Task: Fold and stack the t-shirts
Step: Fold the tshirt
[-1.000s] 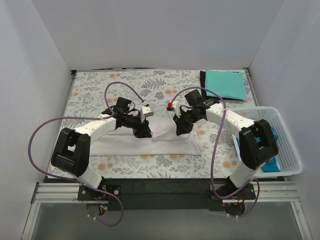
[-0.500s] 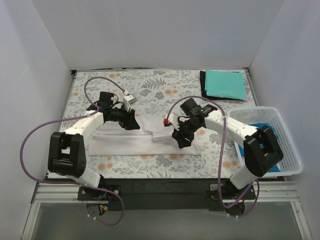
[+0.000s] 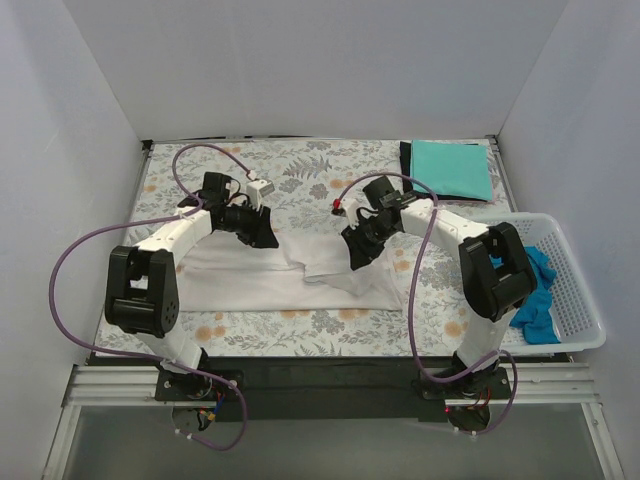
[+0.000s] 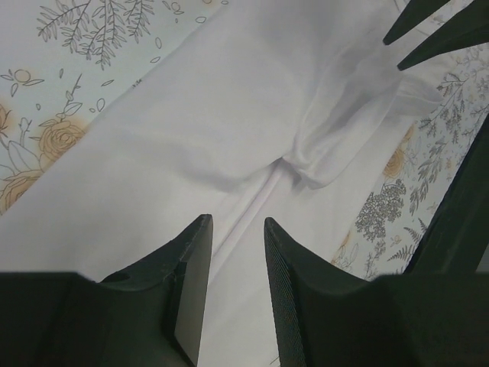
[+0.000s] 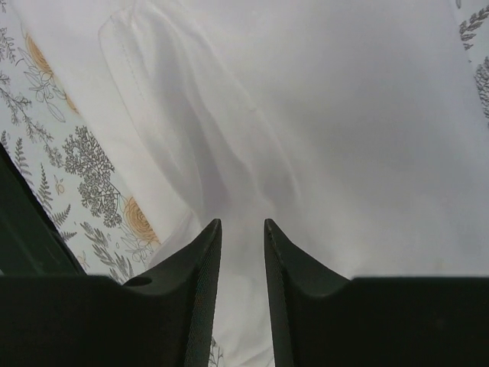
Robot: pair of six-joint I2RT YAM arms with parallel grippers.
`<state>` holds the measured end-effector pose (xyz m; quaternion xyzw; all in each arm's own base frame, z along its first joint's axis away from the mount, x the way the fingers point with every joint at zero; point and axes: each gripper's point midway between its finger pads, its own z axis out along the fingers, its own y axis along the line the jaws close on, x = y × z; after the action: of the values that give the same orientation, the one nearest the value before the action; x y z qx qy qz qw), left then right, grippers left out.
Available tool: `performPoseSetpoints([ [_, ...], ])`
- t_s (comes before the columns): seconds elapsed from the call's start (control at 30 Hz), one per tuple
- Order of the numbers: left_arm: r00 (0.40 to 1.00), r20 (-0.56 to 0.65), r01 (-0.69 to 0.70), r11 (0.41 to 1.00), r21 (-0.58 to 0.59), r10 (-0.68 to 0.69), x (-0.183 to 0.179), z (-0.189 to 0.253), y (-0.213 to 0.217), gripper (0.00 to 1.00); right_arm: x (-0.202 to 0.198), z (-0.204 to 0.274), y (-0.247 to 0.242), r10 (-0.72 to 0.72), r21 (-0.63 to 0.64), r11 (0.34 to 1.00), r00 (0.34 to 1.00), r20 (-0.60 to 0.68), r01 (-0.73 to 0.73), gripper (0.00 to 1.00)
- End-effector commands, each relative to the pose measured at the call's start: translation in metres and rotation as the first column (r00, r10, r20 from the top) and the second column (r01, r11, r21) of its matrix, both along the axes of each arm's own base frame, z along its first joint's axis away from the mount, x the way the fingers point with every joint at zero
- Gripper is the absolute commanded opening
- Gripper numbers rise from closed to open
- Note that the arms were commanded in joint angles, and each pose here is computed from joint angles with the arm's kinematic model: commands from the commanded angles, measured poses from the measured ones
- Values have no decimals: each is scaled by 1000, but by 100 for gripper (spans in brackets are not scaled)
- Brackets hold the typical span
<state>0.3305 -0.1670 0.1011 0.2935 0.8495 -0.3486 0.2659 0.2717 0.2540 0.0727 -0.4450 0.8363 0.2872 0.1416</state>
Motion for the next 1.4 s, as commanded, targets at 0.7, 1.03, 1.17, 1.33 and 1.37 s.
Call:
performPoseSetpoints([
  [0.7,987,-75,-138,987,81,144,8,-11,37,34,-24,1,6,60,-114,993,984,166,-41,42],
  [1.03,938,-153,-259,924,281,310,18,-67,87,32,26,-53,-38,-66,-322,938,978,199,129,42],
  [1.17,910,-184,-309,903,299,373,20,-80,108,31,45,-70,-53,-114,-363,915,975,190,178,43],
  [1.33,907,-203,-305,909,285,368,20,-85,112,31,85,-64,-50,-109,-356,913,959,261,200,43],
  [1.37,913,-203,-296,916,269,354,22,-83,109,31,94,-70,-49,-99,-366,910,958,269,197,43],
])
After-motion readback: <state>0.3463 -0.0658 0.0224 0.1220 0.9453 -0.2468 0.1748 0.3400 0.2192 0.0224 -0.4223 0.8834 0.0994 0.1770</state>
